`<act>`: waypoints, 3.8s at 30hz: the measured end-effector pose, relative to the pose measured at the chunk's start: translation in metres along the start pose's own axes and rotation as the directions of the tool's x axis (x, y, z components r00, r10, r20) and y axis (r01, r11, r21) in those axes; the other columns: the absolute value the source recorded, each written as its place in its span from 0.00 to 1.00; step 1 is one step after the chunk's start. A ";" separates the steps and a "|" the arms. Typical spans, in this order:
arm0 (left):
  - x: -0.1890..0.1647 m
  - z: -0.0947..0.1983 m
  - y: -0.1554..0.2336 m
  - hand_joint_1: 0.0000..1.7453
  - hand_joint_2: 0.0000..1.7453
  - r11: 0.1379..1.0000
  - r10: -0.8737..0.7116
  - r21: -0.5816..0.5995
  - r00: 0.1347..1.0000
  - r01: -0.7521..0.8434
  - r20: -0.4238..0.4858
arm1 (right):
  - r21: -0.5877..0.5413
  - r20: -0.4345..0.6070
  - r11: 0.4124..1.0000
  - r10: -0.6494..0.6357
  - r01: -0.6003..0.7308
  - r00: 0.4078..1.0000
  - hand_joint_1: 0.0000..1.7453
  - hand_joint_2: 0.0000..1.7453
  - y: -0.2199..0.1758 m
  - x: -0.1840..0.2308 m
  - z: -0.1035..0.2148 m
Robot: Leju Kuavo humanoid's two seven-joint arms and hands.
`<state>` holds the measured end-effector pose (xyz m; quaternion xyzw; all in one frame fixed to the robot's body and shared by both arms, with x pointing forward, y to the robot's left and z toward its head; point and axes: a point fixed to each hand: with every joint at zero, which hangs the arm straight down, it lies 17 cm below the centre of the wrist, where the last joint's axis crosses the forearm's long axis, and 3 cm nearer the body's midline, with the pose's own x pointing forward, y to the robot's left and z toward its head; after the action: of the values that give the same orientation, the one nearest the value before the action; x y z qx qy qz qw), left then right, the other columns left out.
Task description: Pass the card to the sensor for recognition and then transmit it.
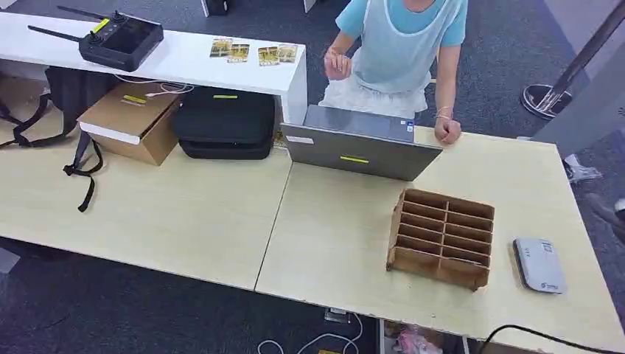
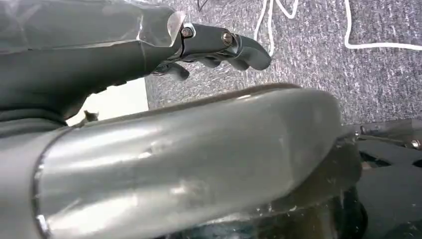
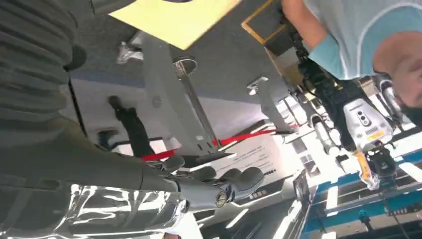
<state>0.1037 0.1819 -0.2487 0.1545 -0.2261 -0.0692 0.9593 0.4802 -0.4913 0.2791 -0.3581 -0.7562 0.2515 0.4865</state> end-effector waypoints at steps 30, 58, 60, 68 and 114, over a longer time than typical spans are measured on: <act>0.001 0.001 -0.003 0.00 0.00 0.999 -0.037 -0.013 0.999 0.037 0.018 | 0.172 0.052 0.886 0.429 -0.431 0.902 0.00 1.00 0.114 0.049 0.122; 0.000 0.000 -0.003 0.00 0.00 0.998 -0.055 -0.017 0.998 0.055 0.011 | 0.312 -0.031 0.887 0.368 -0.341 0.929 0.00 1.00 0.213 0.042 0.134; 0.000 0.000 -0.003 0.00 0.00 0.998 -0.056 -0.017 0.998 0.056 0.010 | 0.317 -0.035 0.887 0.366 -0.337 0.930 0.00 1.00 0.218 0.045 0.135; 0.000 0.001 -0.003 0.00 0.00 0.998 -0.058 -0.018 0.998 0.058 0.012 | 0.331 -0.041 0.888 0.350 -0.318 0.936 0.00 1.00 0.230 0.052 0.137; 0.003 0.001 -0.005 0.00 0.00 0.997 -0.077 -0.026 0.996 0.078 0.035 | 0.392 -0.082 0.871 0.353 -0.296 0.932 1.00 1.00 0.241 0.024 0.134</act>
<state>0.1059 0.1761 -0.2481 0.1490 -0.2351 -0.1122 0.9539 0.4222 -0.3279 0.0631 -0.3989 -0.5843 0.4412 0.5521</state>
